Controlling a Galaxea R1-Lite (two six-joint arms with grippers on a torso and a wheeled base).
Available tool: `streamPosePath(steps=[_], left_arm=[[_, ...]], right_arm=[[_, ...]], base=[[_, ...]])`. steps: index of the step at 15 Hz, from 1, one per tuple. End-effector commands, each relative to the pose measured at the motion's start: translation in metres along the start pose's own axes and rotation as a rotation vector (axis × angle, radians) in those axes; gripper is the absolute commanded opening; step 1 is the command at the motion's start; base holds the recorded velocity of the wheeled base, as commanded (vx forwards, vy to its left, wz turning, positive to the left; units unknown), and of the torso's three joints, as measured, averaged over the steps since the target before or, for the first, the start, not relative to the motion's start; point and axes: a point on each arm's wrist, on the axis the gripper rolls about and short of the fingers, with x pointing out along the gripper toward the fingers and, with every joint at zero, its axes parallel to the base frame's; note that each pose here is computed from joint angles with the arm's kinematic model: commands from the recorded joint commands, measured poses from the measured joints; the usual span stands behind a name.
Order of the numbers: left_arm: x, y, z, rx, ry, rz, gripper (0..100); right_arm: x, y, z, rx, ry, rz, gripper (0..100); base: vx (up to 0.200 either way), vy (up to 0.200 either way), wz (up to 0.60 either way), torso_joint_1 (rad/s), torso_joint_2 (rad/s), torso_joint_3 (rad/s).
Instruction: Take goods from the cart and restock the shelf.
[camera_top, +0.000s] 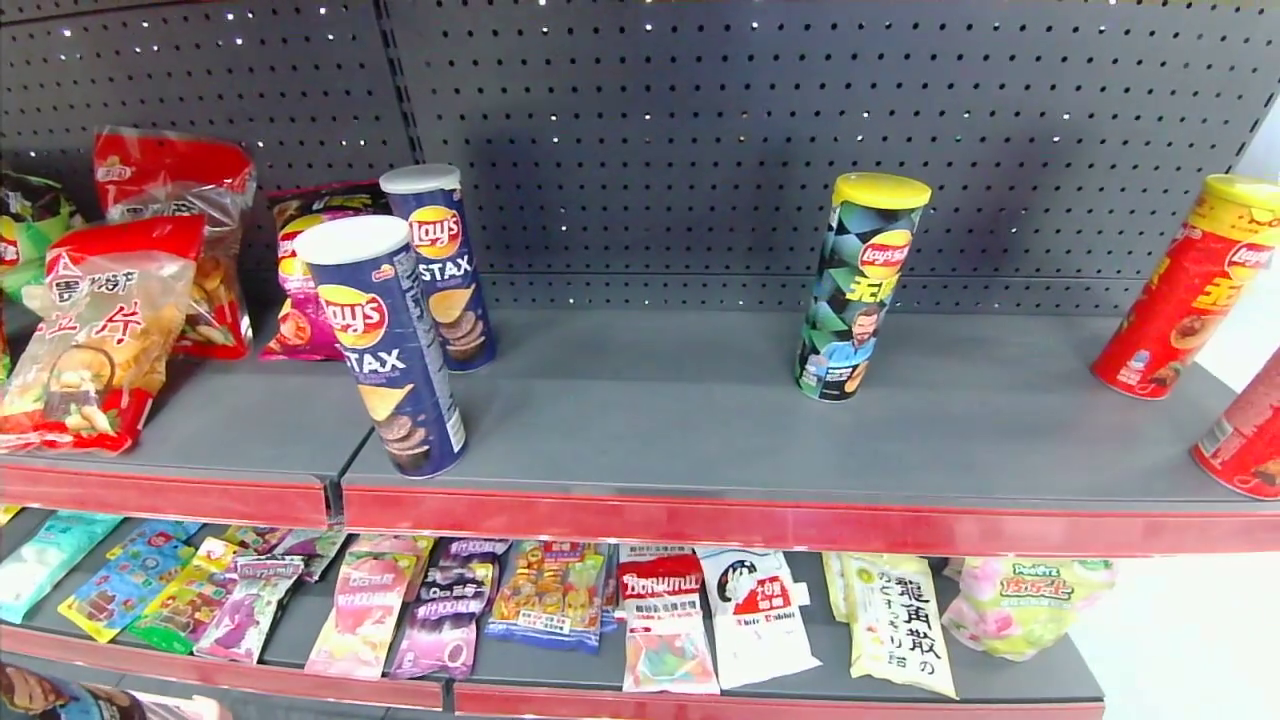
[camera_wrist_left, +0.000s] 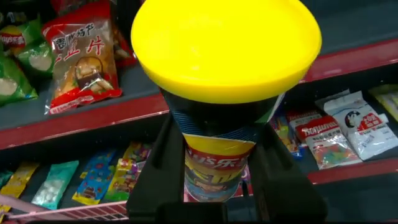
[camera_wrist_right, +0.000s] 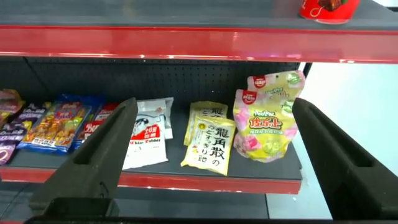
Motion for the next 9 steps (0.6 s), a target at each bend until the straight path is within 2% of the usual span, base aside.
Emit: streamPosePath(steps=[1, 2, 3, 4, 5, 6, 7, 8, 9], left_arm=[[0.000, 0.002, 0.002, -0.009, -0.011, -0.025, 0], [0.001, 0.002, 0.003, -0.065, -0.008, -0.023, 0], [0.001, 0.003, 0.006, -0.145, -0.013, -0.018, 0], [0.001, 0.004, 0.009, -0.182, -0.019, -0.017, 0], [0.004, 0.005, 0.013, -0.212, -0.002, -0.015, 0], [0.006, 0.006, 0.015, -0.227, 0.004, -0.011, 0], [0.008, 0.006, 0.014, -0.228, 0.017, -0.018, 0], [0.009, 0.005, 0.013, -0.228, 0.020, -0.021, 0], [0.011, 0.006, 0.014, -0.229, 0.029, -0.024, 0]], right_arm=[[0.000, 0.000, 0.000, 0.007, -0.003, 0.000, 100], [0.000, 0.000, 0.001, 0.028, -0.014, 0.011, 100], [-0.004, 0.001, 0.026, 0.044, -0.062, 0.067, 100], [-0.001, 0.002, 0.060, 0.051, -0.052, 0.124, 100], [0.009, 0.003, 0.098, 0.053, -0.033, 0.221, 100], [0.021, 0.004, 0.119, 0.052, -0.004, 0.304, 100], [0.050, 0.009, 0.143, 0.053, 0.068, 0.429, 100], [0.073, 0.015, 0.159, 0.058, 0.104, 0.504, 100], [0.121, 0.024, 0.174, 0.067, 0.139, 0.546, 100]], base=[[0.000, 0.000, 0.00, 0.000, 0.00, 0.000], [0.000, 0.000, 0.00, 0.000, 0.00, 0.000], [0.000, 0.000, 0.00, 0.000, 0.00, 0.000], [0.000, 0.000, 0.00, 0.000, 0.00, 0.000], [0.000, 0.000, 0.00, 0.000, 0.00, 0.000], [0.000, 0.000, 0.00, 0.000, 0.00, 0.000], [0.000, 0.000, 0.00, 0.000, 0.00, 0.000], [0.000, 0.000, 0.00, 0.000, 0.00, 0.000], [0.000, 0.000, 0.00, 0.000, 0.00, 0.000]])
